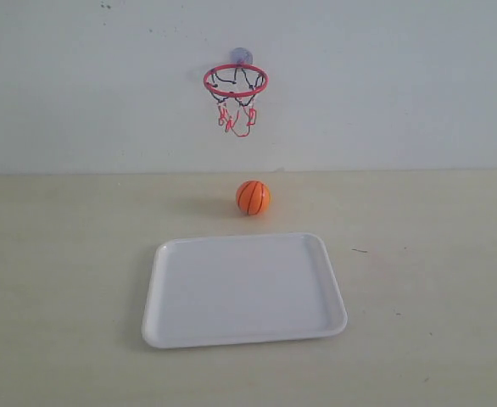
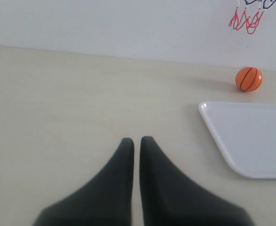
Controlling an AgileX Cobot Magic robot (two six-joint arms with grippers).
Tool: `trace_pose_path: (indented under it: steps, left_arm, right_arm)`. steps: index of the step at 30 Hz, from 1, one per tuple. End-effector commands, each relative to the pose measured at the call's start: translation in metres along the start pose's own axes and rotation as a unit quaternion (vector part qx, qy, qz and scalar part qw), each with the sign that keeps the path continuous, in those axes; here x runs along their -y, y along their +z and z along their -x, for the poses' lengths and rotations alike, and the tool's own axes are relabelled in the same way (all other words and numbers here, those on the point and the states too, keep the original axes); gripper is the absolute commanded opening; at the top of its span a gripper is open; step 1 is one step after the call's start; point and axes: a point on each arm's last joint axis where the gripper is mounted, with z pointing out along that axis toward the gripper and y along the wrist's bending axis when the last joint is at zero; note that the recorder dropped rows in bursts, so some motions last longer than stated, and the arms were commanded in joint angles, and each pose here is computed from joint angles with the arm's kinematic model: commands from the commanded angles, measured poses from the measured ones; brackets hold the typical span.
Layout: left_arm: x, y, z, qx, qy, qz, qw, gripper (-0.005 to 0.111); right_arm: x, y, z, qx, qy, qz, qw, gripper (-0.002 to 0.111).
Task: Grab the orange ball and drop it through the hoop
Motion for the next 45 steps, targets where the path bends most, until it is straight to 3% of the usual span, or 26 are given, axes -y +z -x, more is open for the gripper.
trace_pose_path:
  steps: [1, 45]
  left_arm:
    - [-0.0002, 0.0002, -0.0004, 0.003, 0.003, 0.001, 1.0, 0.004]
    - [-0.0002, 0.0002, -0.0004, 0.003, 0.003, 0.001, 1.0, 0.004]
  right_arm:
    - [0.0015, -0.0008, -0.0014, 0.002, -0.027, -0.007, 1.0, 0.001]
    - [0.0014, -0.0008, -0.0012, 0.003, -0.033, -0.007, 0.999, 0.001]
